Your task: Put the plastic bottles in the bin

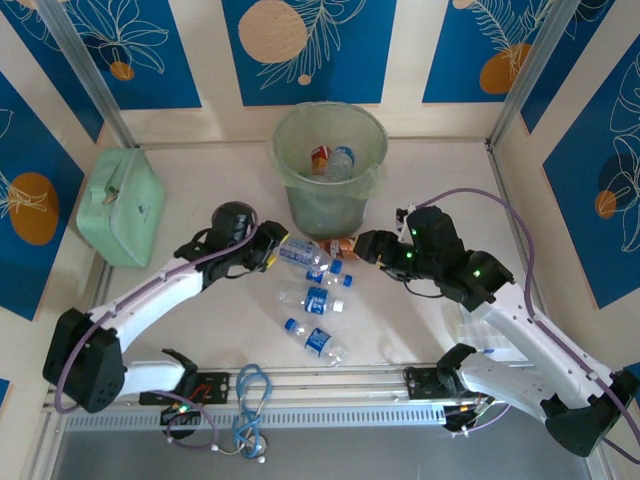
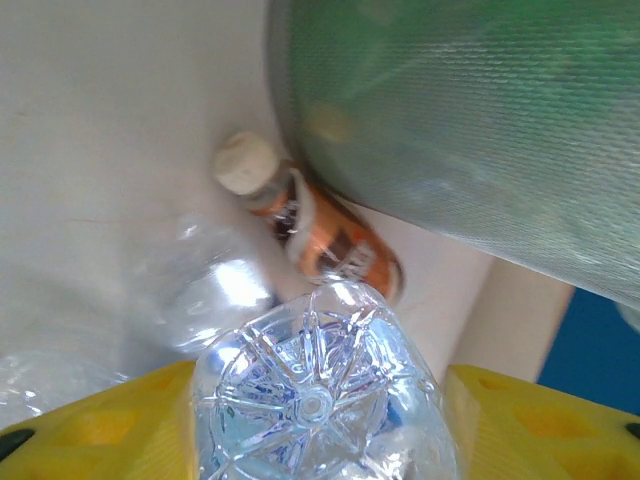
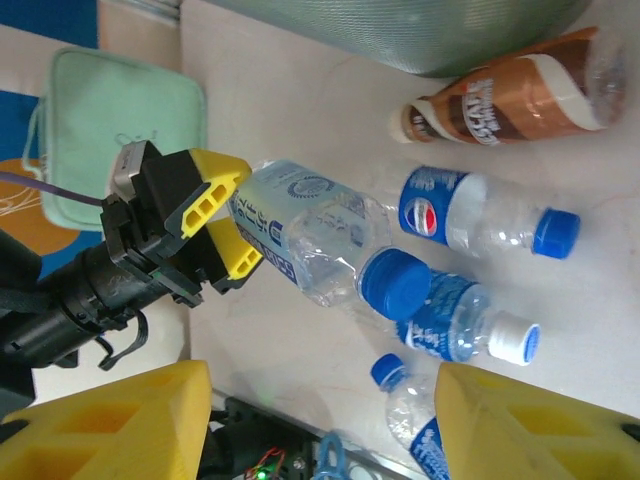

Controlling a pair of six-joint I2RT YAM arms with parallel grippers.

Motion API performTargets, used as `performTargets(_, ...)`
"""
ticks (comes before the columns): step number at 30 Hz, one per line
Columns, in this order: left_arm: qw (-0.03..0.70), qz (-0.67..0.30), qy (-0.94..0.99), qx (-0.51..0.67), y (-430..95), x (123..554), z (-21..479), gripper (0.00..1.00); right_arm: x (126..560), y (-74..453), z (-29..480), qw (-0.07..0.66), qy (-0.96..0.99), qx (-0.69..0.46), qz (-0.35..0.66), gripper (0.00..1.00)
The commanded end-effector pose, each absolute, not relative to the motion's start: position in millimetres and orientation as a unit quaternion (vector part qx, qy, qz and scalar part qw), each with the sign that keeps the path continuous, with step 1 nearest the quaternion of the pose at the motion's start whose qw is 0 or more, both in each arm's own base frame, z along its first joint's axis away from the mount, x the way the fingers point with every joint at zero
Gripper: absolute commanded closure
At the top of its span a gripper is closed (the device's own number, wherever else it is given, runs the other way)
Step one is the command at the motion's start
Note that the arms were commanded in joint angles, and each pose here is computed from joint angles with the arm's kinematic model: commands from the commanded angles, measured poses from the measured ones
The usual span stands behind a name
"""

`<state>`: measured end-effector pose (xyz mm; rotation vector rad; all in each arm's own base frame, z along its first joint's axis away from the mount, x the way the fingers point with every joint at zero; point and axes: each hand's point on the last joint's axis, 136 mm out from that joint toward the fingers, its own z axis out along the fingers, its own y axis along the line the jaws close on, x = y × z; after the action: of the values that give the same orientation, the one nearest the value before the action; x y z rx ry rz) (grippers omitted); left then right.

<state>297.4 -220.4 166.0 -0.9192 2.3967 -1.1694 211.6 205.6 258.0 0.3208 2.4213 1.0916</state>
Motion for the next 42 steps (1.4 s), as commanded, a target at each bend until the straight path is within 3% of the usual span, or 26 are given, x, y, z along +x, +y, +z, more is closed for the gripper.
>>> performTargets(1,0.191,-0.489,0.801,-0.288,-226.4,301.5,208.4,0.43,208.5,217.4,290.8,0.242,0.855,0.090,0.450,0.42)
performTargets(12,0.235,-0.605,0.733,-0.204,-238.2,291.8,285.3,0.47,206.4,234.8,302.8,0.229,0.836,0.070,0.495,0.48)
performTargets(30,0.234,-0.659,0.692,-0.180,-243.6,284.7,305.8,0.50,206.0,252.4,308.3,0.213,0.822,0.055,0.525,0.48)
performTargets(42,0.236,-0.650,0.700,-0.175,-243.8,284.1,301.8,0.50,207.3,254.4,307.1,0.215,0.827,0.053,0.517,0.68)
